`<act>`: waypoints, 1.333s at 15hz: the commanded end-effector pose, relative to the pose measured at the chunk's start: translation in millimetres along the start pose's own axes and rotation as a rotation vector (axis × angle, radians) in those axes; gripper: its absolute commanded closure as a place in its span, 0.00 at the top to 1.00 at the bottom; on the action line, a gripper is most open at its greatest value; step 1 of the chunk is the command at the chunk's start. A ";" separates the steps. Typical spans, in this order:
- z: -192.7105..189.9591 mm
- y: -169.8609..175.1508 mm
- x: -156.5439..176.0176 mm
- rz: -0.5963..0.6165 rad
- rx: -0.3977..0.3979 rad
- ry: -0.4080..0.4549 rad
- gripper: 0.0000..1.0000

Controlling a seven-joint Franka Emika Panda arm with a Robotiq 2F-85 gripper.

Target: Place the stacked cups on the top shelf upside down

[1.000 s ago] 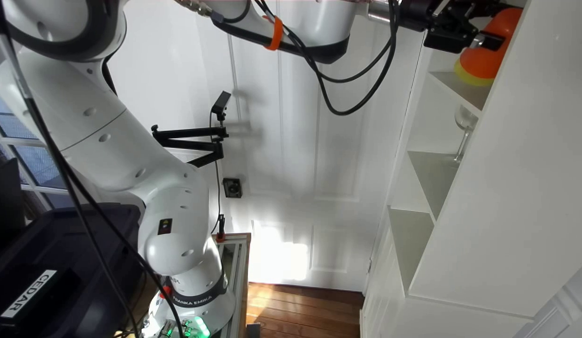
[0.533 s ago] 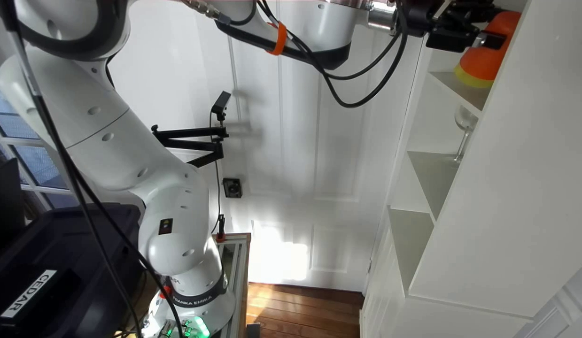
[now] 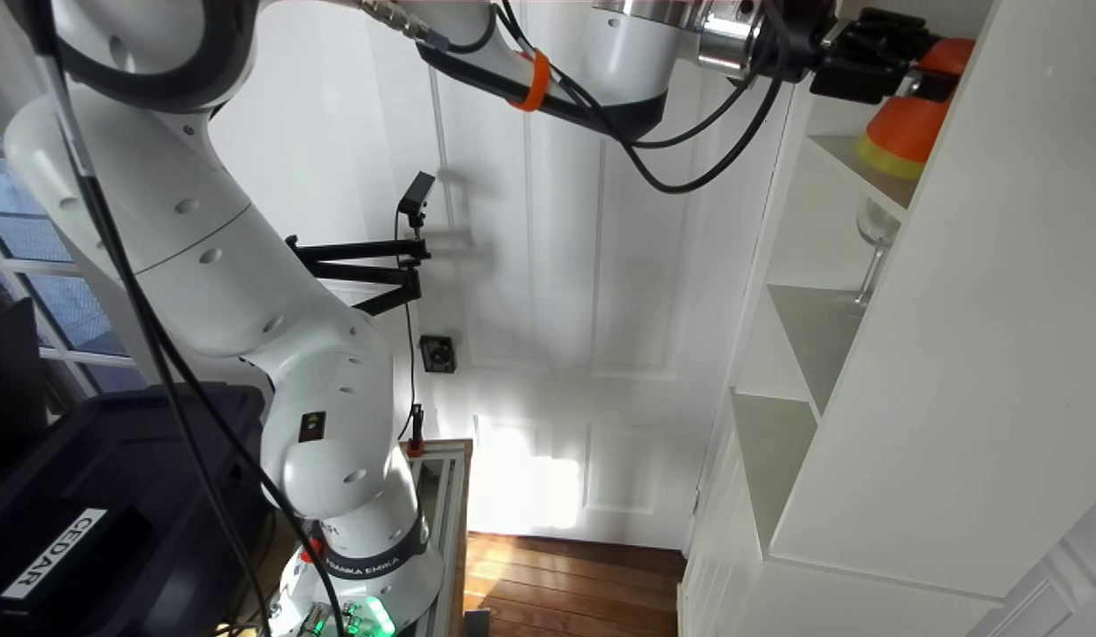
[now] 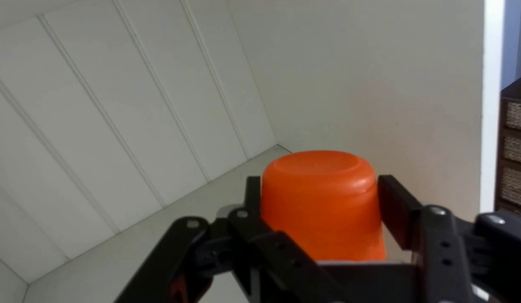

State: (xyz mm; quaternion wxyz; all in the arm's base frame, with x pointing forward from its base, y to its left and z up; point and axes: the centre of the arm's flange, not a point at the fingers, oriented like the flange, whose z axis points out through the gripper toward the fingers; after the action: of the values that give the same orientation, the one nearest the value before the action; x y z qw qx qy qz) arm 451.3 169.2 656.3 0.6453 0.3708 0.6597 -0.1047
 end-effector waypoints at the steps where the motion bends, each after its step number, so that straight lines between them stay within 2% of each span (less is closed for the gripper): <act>1: -0.8 0.2 1.2 -0.074 -0.034 -0.014 0.44; 14: 1.1 -3.7 15.5 -0.188 -0.030 -0.016 0.44; 15: 1.3 -4.1 16.8 -0.193 -0.030 -0.017 0.48; 16: 1.7 -4.2 17.4 -0.194 -0.030 -0.023 0.92; 20: 2.8 -5.0 20.1 -0.201 -0.026 -0.024 1.00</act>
State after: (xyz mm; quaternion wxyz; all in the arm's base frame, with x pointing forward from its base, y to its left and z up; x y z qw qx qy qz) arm 452.9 172.2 639.9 0.6381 0.3129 0.6863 -0.1548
